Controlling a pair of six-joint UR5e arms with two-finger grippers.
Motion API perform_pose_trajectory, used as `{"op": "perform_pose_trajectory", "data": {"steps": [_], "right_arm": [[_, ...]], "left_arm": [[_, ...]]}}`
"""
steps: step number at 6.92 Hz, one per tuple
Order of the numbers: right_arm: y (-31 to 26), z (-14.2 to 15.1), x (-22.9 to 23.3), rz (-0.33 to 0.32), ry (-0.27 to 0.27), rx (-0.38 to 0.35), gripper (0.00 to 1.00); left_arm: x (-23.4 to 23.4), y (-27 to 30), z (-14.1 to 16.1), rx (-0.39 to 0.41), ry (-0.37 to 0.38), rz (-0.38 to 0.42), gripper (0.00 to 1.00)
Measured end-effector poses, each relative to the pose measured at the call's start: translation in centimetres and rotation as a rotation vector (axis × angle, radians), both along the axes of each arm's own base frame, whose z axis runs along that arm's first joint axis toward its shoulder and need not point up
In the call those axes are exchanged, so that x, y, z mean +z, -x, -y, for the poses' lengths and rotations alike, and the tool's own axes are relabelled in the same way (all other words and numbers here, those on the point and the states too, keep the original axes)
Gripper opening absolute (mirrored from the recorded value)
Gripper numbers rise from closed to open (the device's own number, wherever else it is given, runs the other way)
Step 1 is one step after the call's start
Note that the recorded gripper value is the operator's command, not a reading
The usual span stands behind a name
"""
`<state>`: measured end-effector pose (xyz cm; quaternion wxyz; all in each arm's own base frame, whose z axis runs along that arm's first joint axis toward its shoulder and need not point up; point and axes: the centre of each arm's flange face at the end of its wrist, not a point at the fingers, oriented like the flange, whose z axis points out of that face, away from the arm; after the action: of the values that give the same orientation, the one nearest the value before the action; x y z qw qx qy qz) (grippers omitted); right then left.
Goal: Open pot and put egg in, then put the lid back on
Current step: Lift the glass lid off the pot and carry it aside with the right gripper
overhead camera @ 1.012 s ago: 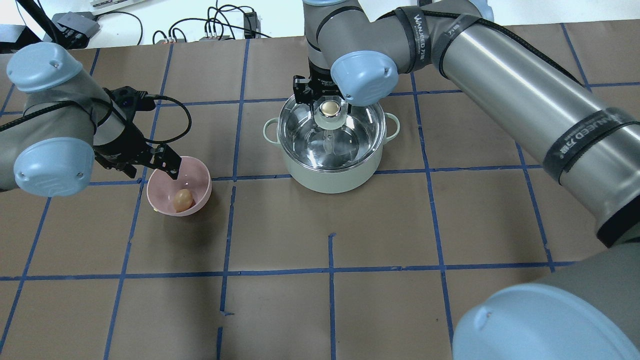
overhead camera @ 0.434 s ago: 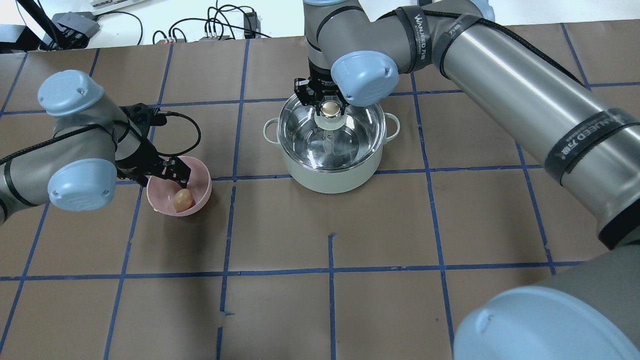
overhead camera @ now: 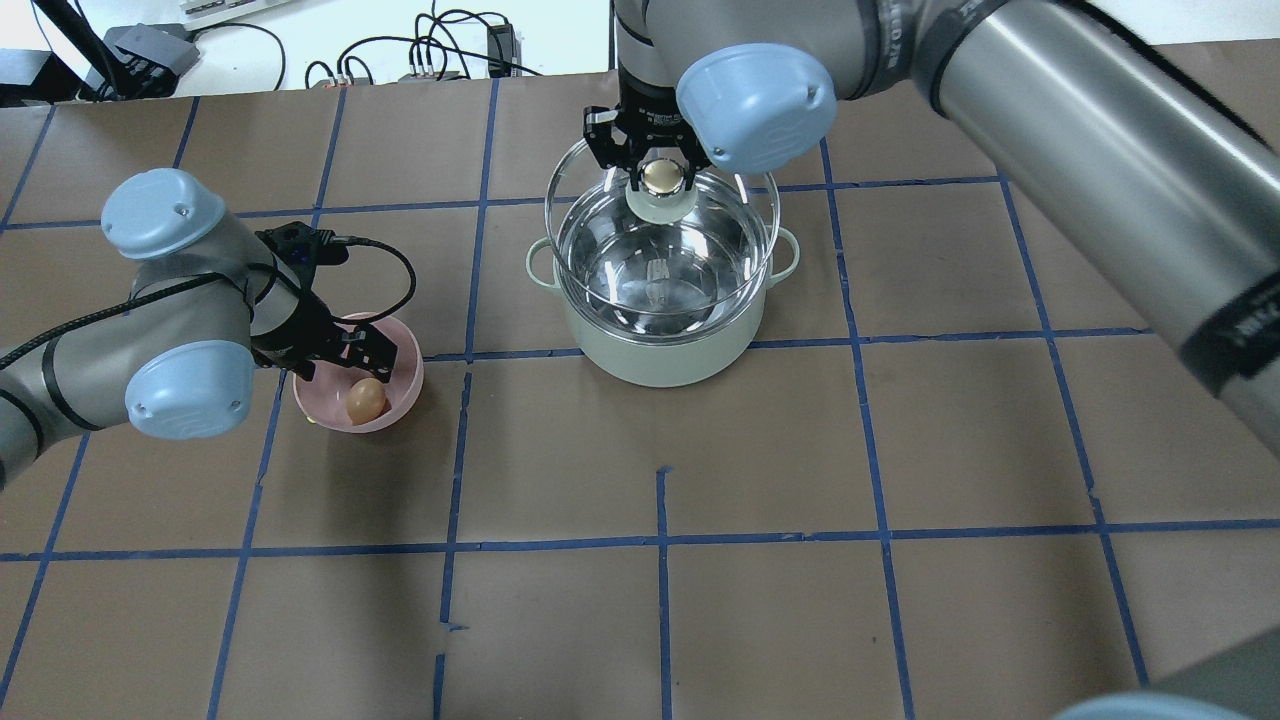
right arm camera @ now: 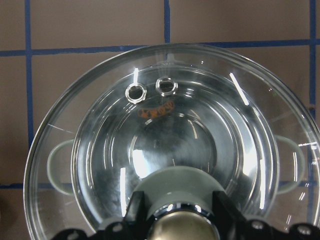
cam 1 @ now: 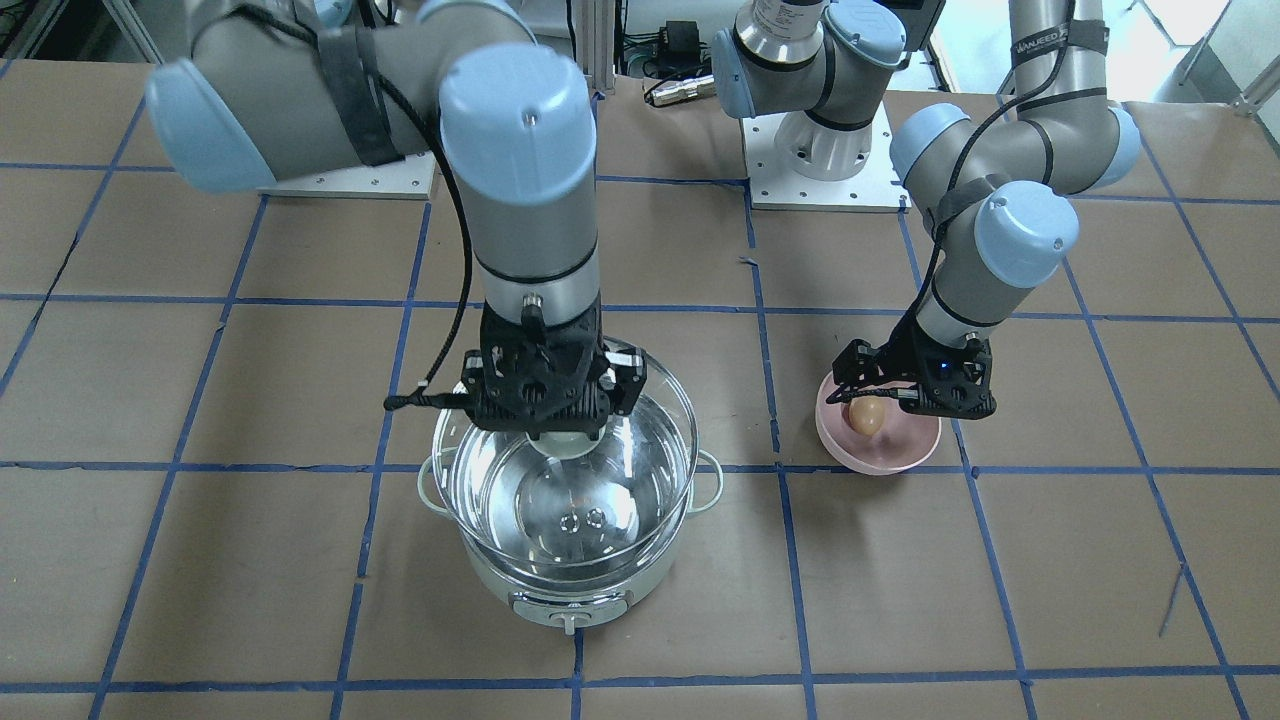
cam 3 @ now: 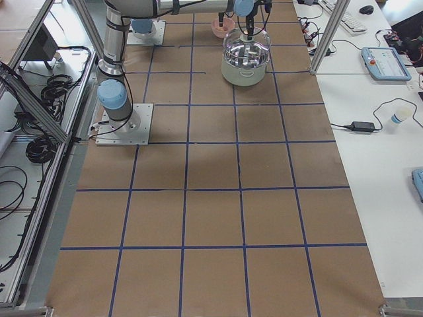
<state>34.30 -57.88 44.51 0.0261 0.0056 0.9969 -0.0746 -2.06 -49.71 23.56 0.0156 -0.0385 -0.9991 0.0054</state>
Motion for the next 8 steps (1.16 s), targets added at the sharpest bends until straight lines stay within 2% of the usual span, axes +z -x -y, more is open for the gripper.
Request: {"op": "perform_pose_trajectory", "data": {"steps": [2, 4, 6, 8], "right_arm": [[5.1, -4.0, 7.0, -0.002, -0.024, -0.044, 0.02], [13.8, -5.4, 9.1, -0.007, -0.085, -0.118, 0.01], [18.1, -7.2, 8.7, -0.02, -0.106, -0.068, 0.02], [18.9, -7.8, 8.5, -0.018, -0.1, -0.054, 0.03]], "left_arm": [[-0.7, 0.0, 0.2, 0.0, -0.003, -0.003, 0.99], [-1.1, 0.0, 0.1, 0.0, -0.008, -0.004, 0.99], [-1.9, 0.0, 0.2, 0.0, -0.01, -0.005, 0.99], [-3.0, -0.1, 0.6, 0.003, -0.006, -0.004, 0.98]]}}
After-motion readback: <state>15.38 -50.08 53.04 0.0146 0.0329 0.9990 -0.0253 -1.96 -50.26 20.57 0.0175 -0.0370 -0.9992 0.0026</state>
